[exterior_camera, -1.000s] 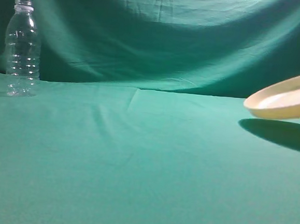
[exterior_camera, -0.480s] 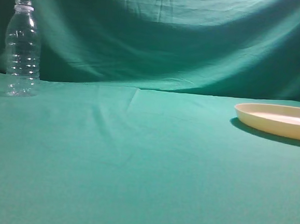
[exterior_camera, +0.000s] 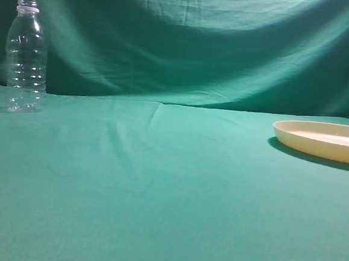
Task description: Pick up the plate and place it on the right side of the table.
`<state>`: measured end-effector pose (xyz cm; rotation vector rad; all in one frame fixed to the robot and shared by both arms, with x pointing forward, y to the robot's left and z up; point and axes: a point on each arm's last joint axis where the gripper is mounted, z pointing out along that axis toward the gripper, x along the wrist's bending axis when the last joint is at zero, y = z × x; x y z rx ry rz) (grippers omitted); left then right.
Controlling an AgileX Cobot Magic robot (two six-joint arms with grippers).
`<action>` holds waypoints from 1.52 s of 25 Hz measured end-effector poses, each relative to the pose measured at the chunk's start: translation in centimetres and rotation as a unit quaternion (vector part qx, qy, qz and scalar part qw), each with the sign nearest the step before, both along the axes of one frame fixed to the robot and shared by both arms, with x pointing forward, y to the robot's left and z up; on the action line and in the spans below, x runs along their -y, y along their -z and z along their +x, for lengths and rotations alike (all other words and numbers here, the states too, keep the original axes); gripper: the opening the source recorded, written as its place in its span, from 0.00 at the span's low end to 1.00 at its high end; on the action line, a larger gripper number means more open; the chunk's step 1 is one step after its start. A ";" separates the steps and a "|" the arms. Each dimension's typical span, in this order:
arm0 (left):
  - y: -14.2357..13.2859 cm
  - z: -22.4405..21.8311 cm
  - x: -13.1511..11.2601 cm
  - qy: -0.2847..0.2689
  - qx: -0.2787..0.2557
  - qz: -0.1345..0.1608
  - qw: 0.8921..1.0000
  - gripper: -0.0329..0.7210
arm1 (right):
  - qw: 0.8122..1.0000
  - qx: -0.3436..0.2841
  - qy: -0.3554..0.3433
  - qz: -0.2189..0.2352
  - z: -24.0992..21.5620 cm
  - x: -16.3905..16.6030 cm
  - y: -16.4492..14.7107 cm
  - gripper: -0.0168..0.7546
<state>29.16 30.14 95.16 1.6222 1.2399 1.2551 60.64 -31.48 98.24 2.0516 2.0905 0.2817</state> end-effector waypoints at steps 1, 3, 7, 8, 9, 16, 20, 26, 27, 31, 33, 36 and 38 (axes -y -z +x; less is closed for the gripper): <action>0.0 0.0 0.0 0.000 0.000 0.000 1.000 0.04 | 1.000 -0.008 0.001 0.003 0.2 0.0 -1.0 0.57; 0.0 0.0 0.0 0.000 0.000 0.000 1.000 0.04 | 1.000 -0.014 0.004 0.015 0.5 -0.2 -2.8 0.50; 0.0 0.0 0.0 0.000 0.000 0.000 1.000 0.04 | 0.998 0.030 -0.004 0.050 -0.4 -0.9 -7.9 0.15; 0.0 0.0 0.0 0.000 0.000 0.000 1.000 0.04 | 0.997 0.048 -0.013 0.057 -1.1 -1.1 -9.3 0.10; 0.0 0.0 0.0 0.000 0.000 0.000 1.000 0.04 | 0.996 0.064 -0.019 0.064 -1.7 -1.3 -10.6 0.07; 0.0 0.0 0.0 0.000 0.000 0.000 1.000 0.04 | 0.973 0.197 -0.080 0.092 -8.7 -2.7 -19.7 0.02; 0.0 0.0 0.0 0.000 0.000 0.000 1.000 0.04 | 0.948 0.273 -0.118 0.111 -14.2 -3.6 -23.1 0.02; 0.0 0.0 0.0 0.000 0.000 0.000 1.000 0.04 | 0.909 0.379 -0.139 0.109 -22.8 -4.4 -23.5 0.02; 0.0 0.0 0.0 0.000 0.000 0.000 1.000 0.04 | 0.903 0.392 -0.138 0.105 -23.8 -4.4 -23.2 0.02; 0.0 0.0 0.0 0.000 0.000 0.000 1.000 0.04 | 0.887 0.432 -0.136 0.094 -27.5 -4.4 -21.6 0.02; 0.0 0.0 0.0 0.000 0.000 0.000 1.000 0.04 | 0.882 0.441 -0.136 0.093 -28.9 -4.5 -20.7 0.02; 0.0 0.0 0.0 0.000 0.000 0.000 1.000 0.04 | 0.875 0.452 -0.140 0.105 -30.8 -4.8 -19.8 0.02; 0.0 0.0 0.0 0.000 0.000 0.000 1.000 0.04 | 0.872 0.453 -0.148 0.108 -31.9 -4.9 -19.5 0.02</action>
